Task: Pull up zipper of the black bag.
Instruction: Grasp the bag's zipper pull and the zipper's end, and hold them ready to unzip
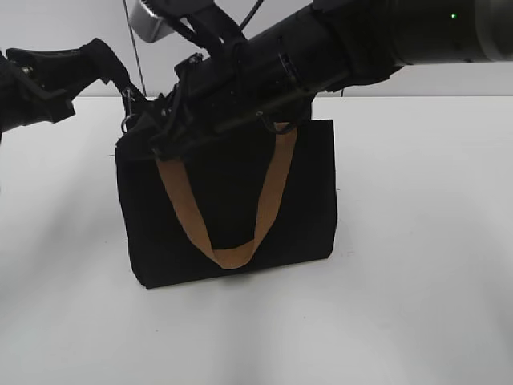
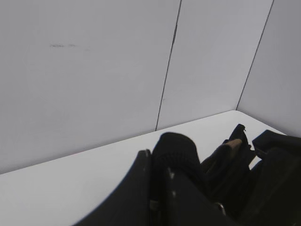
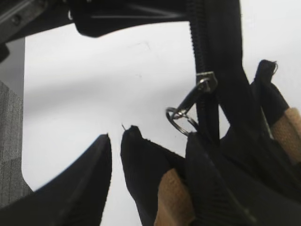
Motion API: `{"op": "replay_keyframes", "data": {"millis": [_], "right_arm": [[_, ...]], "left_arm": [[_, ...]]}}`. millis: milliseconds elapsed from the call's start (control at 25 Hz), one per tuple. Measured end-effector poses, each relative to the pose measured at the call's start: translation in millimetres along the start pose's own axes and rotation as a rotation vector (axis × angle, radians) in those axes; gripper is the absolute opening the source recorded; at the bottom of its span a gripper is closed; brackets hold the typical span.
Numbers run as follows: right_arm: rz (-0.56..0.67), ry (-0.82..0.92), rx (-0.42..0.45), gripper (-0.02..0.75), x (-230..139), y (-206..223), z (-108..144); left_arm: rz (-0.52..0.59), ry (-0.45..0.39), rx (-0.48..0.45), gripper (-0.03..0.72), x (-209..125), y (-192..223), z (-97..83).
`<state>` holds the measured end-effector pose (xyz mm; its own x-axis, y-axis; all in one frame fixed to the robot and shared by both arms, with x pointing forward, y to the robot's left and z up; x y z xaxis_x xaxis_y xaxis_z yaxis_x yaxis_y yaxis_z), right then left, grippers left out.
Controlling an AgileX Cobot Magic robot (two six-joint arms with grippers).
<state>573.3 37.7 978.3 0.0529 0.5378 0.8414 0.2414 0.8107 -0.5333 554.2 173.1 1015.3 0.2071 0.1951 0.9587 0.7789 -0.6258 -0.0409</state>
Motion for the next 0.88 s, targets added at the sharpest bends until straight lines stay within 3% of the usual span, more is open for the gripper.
{"op": "replay_keyframes", "data": {"millis": [880], "right_arm": [[0.024, 0.017, -0.022, 0.400, -6.8, 3.6, -4.5]], "left_arm": [[0.001, 0.000, -0.002, 0.008, -0.1, 0.0, -0.4]]}}
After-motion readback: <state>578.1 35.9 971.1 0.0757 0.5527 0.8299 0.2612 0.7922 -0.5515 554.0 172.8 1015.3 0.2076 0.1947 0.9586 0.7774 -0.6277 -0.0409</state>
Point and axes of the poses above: a point on each arm's last joint axis where the gripper is mounted, y pointing out along that axis toward the gripper, z along the wrist's bending axis when the last joint is at zero, x = y × z, the point moved 7 cm from there along y, pointing out along that axis toward the gripper, and after that the axes turned 15 degrees about -y, right-handed, at the moved point
